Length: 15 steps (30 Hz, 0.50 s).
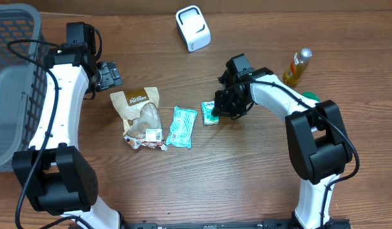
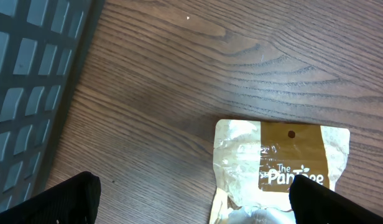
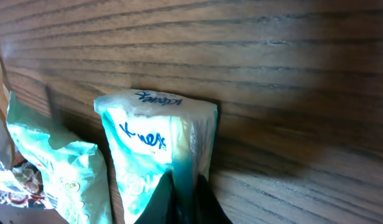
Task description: Scan the item barcode
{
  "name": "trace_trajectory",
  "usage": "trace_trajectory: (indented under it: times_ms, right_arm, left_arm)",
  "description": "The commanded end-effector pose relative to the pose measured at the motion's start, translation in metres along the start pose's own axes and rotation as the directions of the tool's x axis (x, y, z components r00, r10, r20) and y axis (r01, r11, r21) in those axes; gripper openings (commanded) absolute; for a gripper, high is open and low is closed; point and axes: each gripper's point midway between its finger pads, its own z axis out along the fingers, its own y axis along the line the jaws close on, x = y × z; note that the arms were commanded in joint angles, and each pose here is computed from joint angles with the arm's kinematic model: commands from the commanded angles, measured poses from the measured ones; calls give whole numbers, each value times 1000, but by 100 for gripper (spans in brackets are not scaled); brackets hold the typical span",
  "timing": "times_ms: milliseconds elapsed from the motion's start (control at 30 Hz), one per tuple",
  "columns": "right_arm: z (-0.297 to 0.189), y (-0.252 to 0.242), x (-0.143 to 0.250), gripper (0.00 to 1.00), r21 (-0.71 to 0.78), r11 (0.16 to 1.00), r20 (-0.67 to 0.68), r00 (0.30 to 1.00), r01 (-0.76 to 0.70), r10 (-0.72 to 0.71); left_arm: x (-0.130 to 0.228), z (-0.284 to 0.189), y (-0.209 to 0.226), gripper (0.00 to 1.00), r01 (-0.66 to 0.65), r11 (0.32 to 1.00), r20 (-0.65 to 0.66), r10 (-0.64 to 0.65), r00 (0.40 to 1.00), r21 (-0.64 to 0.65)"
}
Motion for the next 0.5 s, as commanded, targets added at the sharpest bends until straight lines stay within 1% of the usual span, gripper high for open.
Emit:
trace_trajectory:
  times_ms: [0,67,133,200,233,333,367,433,467]
  right_arm:
    - [-30,14,-20,4,-23,999,75,997,29,-27]
    - [-54,26,-32,4,-24,998,134,989,58,-54]
    - [-83,37,-45,4,7,995,204,973,104,-103]
    - [-107,44,-55,4,51,992,261,957,119,-128]
    - [-131,52,-64,4,87,988,307,940,129,-150]
    - [-172,68,-76,4,130,976,366,907,173,-210]
    - [-201,79,-85,3,166,967,419,874,192,-245]
    - [-237,93,-93,3,201,954,484,823,225,-296]
    - [-259,102,-98,3,224,943,528,783,246,-329]
  left_arm:
    - [-4,-9,-1,100,-7,1000,28,7,1000,-2]
    - [-4,-9,-1,100,-7,1000,28,7,1000,-2]
    - [-4,-9,-1,100,-7,1000,28,7,1000,-2]
    - [-4,-9,-1,100,-7,1000,28,7,1000,-2]
    - [-4,-9,-1,100,-7,1000,28,7,1000,-2]
    - [-4,-9,-1,100,-7,1000,28,7,1000,-2]
    - [-4,-9,-1,99,-7,1000,28,7,1000,-2]
    - [-4,-9,-1,99,-7,1000,28,7,1000,-2]
    - [-4,-9,-1,100,-7,1000,28,7,1000,-2]
